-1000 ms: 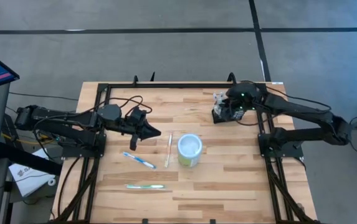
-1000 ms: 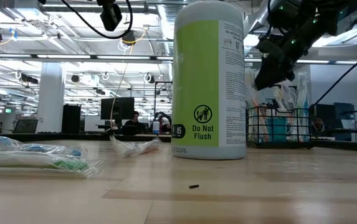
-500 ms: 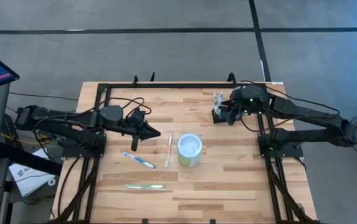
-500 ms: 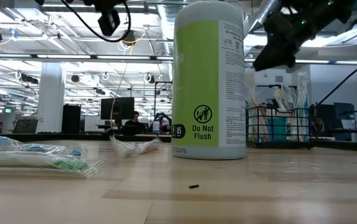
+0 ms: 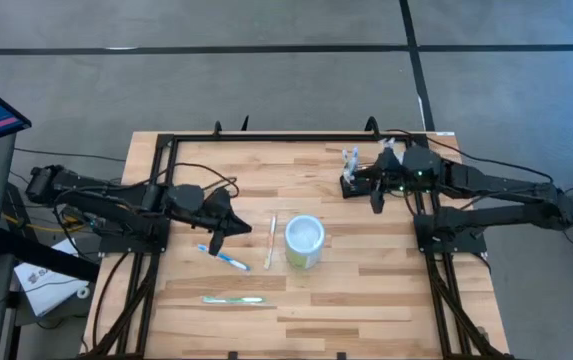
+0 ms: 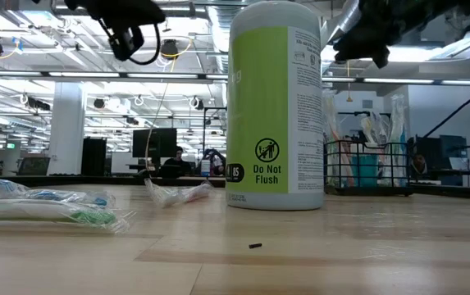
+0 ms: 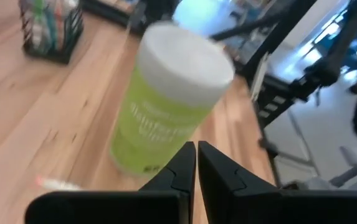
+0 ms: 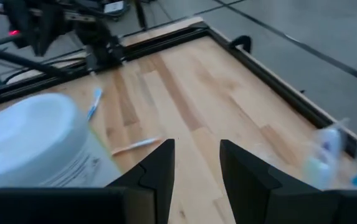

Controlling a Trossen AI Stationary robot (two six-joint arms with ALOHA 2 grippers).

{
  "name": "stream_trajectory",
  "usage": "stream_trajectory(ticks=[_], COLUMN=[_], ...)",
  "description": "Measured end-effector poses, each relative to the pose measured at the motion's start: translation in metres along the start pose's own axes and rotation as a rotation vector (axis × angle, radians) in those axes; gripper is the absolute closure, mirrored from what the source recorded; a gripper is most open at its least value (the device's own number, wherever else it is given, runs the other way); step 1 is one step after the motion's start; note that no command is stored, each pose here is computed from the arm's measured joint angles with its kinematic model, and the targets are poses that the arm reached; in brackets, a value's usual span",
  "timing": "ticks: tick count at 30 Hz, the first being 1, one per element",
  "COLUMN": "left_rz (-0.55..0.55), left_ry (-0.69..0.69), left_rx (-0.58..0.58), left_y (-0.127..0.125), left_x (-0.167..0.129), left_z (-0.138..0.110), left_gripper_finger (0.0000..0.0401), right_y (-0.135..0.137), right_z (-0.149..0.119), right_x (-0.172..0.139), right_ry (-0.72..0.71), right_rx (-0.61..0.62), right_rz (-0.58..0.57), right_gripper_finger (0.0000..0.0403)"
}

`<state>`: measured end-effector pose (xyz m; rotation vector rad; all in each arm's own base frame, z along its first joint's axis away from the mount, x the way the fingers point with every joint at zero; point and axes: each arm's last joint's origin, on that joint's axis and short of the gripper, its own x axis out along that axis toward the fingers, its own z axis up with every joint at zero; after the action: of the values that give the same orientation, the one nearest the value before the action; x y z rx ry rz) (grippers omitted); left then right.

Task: Pick & Place toothbrushing station
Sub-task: Put the blue toothbrush into the wire organizer

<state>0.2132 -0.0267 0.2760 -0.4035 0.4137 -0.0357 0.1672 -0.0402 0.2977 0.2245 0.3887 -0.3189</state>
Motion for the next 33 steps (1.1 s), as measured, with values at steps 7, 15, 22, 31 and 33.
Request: stream_trajectory(ticks=[7, 15, 22, 31, 33], left_rz=[0.066, 0.156, 0.216, 0.327, 0.354], left_ry=[0.086, 0.152, 0.138, 0.238, 0.286], left_rx=[-0.036, -0.141, -0.215, -0.293, -0.279], left_y=[-0.011, -0.009, -0.014, -0.005, -0.002], left_x=[0.001, 0.004, 0.001, -0.005, -0.007], left_z=[-0.027, -0.073, -0.097, -0.116, -0.12], left_gripper_finger=[0.039, 0.039, 0.039, 0.039, 0.039], right_y=[0.02, 0.045, 0.062, 0.08, 0.083], right_z=[0.005, 0.006, -0.005, -0.021, -0.023], right_x=[-0.004, -0.012, -0.009, 0.002, 0.004], right_ry=[-0.004, -0.008, 0.061, 0.153, 0.166], right_rx=[-0.044, -0.093, -0.135, -0.185, -0.196], right_rz=[0.068, 0.166, 0.199, 0.19, 0.198], right_gripper_finger=[0.0285, 0.0285, 0.0285, 0.0285, 0.0285])
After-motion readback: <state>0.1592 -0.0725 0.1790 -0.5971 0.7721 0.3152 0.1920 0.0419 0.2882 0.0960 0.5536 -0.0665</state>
